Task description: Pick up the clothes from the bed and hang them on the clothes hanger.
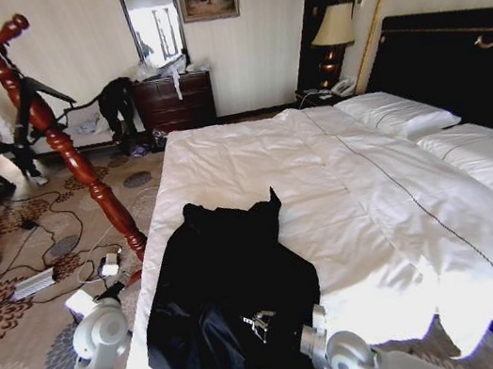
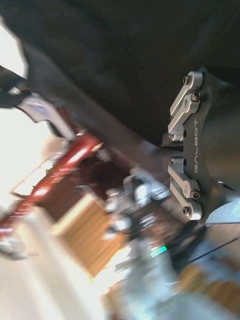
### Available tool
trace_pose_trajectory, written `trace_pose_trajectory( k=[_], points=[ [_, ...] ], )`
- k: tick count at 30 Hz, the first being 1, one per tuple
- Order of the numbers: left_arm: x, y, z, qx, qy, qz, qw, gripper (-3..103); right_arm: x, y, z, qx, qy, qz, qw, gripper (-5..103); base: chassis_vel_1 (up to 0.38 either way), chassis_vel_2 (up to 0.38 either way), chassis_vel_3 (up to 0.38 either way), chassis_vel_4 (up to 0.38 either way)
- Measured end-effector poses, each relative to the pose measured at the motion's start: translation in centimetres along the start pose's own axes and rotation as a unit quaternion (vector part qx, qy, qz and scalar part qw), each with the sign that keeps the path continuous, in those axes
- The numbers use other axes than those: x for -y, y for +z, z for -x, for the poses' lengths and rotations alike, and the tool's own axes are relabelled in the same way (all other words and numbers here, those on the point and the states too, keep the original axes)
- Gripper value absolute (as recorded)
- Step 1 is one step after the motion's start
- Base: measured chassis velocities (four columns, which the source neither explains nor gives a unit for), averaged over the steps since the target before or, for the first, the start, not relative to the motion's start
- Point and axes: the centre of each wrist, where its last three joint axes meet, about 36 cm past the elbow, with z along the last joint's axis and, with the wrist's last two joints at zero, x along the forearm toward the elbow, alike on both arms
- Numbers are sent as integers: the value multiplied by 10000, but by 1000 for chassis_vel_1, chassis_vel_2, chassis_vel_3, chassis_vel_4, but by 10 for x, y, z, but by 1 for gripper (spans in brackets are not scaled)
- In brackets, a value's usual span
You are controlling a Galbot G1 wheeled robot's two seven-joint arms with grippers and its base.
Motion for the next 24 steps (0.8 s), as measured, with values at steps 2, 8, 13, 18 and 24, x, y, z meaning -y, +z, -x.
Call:
trace_pose_trajectory(
  k=[2,8,13,18,24],
  points=[
    [0,0,-1,10,-2,-3,10000,100,-25,-21,2,545,243,270,9979,20,0,0,0,0],
    [-4,-4,-2,47,-27,15,10000,100,-31,-66,-3,1408,1006,956,9803,42,0,0,0,0],
    [-4,-6,-4,75,0,22,10000,100,-24,-89,-11,1150,2948,1349,9390,59,0,0,0,0],
    [-7,-8,-6,93,-26,21,10000,100,-12,-98,-32,810,4001,1156,9055,76,0,0,0,0],
    [-10,-11,-11,122,-6,10,9999,100,-6,-105,-46,682,4424,953,8891,99,0,0,0,0]
  ],
)
